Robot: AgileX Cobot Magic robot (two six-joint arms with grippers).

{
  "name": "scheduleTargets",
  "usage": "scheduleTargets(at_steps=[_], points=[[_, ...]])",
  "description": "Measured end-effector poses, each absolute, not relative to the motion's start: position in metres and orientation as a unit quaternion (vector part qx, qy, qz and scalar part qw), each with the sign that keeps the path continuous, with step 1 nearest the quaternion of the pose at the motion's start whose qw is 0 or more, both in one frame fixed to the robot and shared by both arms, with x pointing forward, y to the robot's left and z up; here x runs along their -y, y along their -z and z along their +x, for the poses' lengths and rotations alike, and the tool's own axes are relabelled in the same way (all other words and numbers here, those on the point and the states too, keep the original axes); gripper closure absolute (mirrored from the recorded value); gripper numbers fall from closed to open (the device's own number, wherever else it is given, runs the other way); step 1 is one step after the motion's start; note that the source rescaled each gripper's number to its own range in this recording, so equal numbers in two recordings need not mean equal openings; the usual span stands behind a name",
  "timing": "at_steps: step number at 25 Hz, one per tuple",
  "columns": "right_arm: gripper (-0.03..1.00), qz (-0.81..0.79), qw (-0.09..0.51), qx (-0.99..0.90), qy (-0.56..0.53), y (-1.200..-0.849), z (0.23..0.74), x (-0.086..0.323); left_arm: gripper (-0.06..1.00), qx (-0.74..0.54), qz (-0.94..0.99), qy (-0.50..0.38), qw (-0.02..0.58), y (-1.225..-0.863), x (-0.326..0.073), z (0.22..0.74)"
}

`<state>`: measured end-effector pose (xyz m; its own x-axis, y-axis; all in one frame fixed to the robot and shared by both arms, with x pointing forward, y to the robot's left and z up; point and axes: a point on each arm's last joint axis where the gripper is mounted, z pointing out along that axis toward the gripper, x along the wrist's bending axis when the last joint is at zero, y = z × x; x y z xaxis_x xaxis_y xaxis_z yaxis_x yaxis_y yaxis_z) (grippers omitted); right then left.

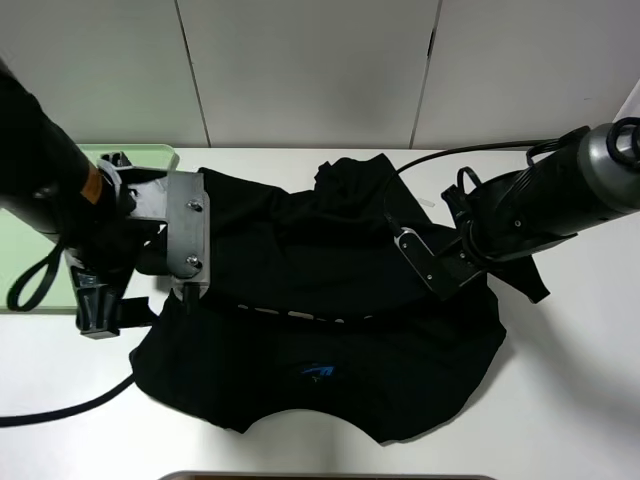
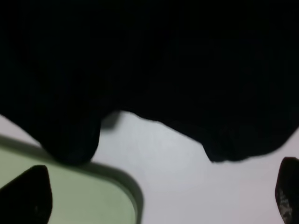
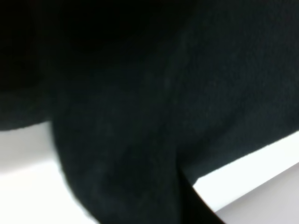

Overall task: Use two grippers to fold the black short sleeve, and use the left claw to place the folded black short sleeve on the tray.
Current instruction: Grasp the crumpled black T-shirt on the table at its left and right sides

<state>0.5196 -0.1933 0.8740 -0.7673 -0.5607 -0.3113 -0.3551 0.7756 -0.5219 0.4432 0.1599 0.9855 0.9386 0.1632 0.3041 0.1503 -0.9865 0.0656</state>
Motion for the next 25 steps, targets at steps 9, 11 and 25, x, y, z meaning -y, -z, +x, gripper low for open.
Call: scheduleTargets(at_steps=[9,11,25], points=[[0.97,-0.227,0.223,-0.926,0.201,-0.872,0.517,0.191,0.00,-0.033,0.986,-0.166,-0.011,-0.952,-0.150,0.463],[0.97,-0.223,0.222,-0.929,0.196,-0.871,0.516,0.191,0.00,-0.018,0.985,-0.173,-0.014,-0.946,-0.148,0.467],[0.97,-0.213,0.219,-0.935,0.182,-0.870,0.515,0.189,0.08,0.018,0.980,-0.197,-0.008,-0.913,-0.147,0.492]])
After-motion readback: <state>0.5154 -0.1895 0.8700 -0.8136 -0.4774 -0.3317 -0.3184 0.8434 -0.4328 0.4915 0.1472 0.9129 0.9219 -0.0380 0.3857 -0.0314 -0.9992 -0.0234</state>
